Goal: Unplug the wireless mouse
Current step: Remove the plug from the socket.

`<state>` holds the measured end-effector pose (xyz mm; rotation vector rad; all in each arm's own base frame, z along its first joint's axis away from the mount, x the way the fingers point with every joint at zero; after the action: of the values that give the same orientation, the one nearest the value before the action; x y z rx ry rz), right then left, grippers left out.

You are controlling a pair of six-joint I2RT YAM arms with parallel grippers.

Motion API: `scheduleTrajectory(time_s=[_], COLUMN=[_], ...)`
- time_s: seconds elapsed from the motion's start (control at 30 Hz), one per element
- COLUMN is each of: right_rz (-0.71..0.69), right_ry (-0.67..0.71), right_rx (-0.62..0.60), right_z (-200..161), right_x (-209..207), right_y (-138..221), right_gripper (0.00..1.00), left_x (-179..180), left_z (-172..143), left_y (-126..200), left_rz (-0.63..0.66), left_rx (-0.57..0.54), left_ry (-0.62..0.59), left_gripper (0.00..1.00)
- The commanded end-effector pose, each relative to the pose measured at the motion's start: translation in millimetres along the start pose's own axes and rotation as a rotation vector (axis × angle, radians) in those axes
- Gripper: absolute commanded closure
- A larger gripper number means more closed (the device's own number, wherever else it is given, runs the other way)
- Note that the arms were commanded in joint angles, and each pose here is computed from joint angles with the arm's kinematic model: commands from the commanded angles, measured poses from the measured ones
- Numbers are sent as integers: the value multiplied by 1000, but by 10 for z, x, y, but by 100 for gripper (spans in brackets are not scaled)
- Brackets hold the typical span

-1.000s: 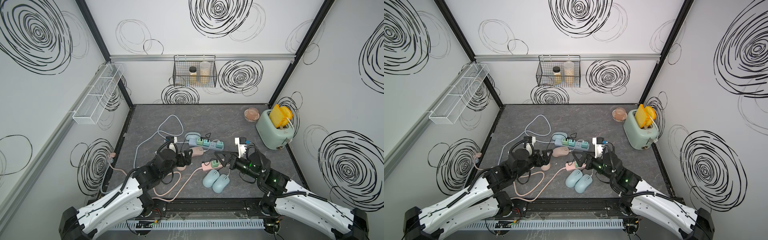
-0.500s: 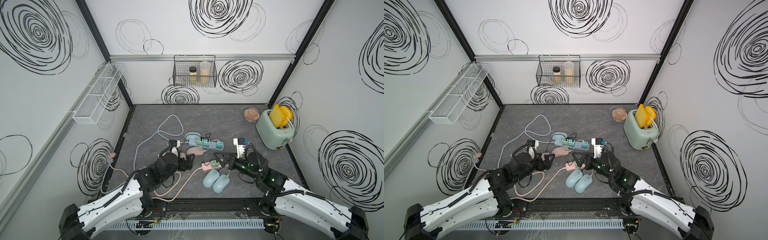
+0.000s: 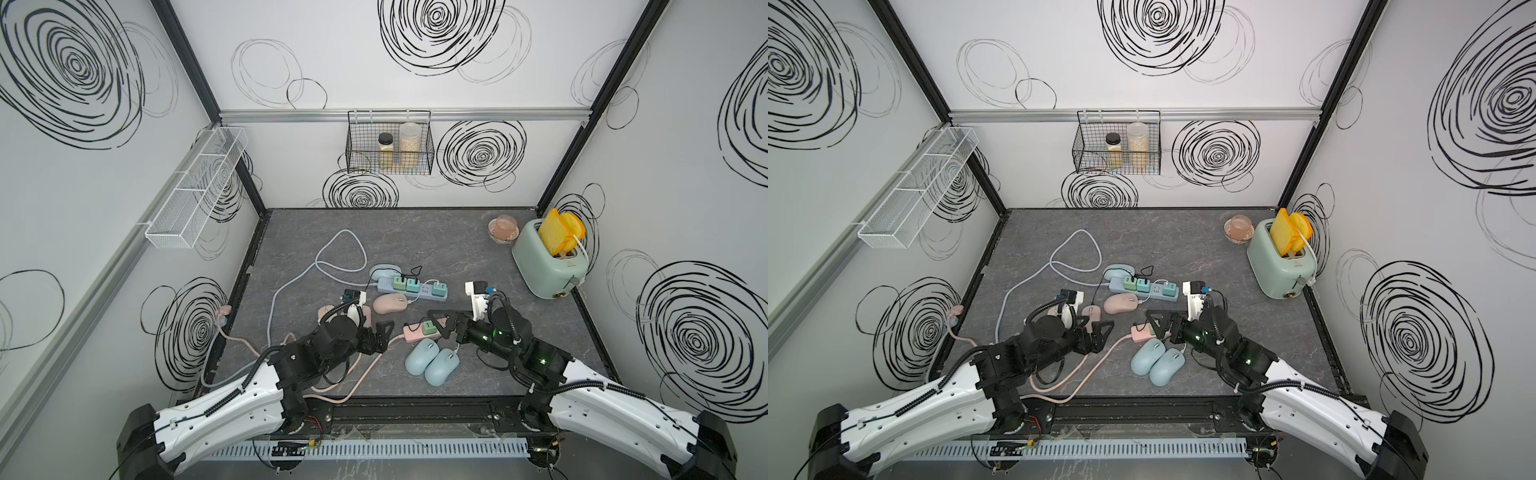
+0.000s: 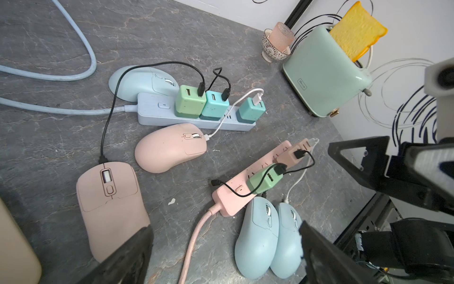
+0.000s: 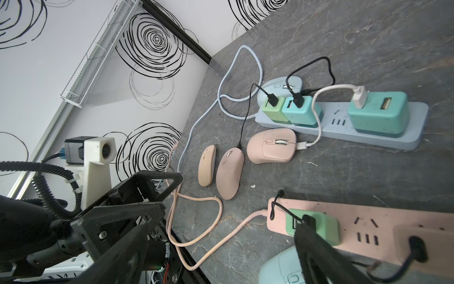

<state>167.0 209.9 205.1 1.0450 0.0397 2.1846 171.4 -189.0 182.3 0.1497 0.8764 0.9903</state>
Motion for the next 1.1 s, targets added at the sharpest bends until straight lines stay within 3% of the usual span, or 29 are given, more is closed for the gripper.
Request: scheduleTrajectory(time_s=[0.0, 0.33, 0.5, 0.83, 1.07], right_rz=[-18, -3, 0, -7, 69], right_ry=[-16, 9, 12, 41, 72], right_rx=[14, 14, 32, 31, 51], right_z=[-87, -145, -234, -280, -336], right_x=[-102, -144, -198, -255, -183], right_y=[-3, 68, 94, 154, 158], right_gripper=[4, 2, 2, 2, 2], left_x=[-70, -249, -283, -379, -534], left_z=[-26, -207, -305, -443, -410], left_y=[10, 56, 118, 208, 276], left_rz=[-35, -108, -83, -84, -118], left_rx=[-4, 39, 73, 87, 42], left_ry=[-14, -74, -110, -162, -205], left_gripper=[2, 2, 2, 2, 2])
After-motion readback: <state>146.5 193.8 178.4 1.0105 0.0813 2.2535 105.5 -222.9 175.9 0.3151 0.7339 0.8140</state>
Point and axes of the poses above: each gripper's point midway between its finger pads, its own y axis back along the fingers, its own x axis along the line the jaws close on, z = x × y, the point moved 4 cm from there along y, back along the fingers, and after that the axes turned 8 degrees about y, right-handed, at the moved point
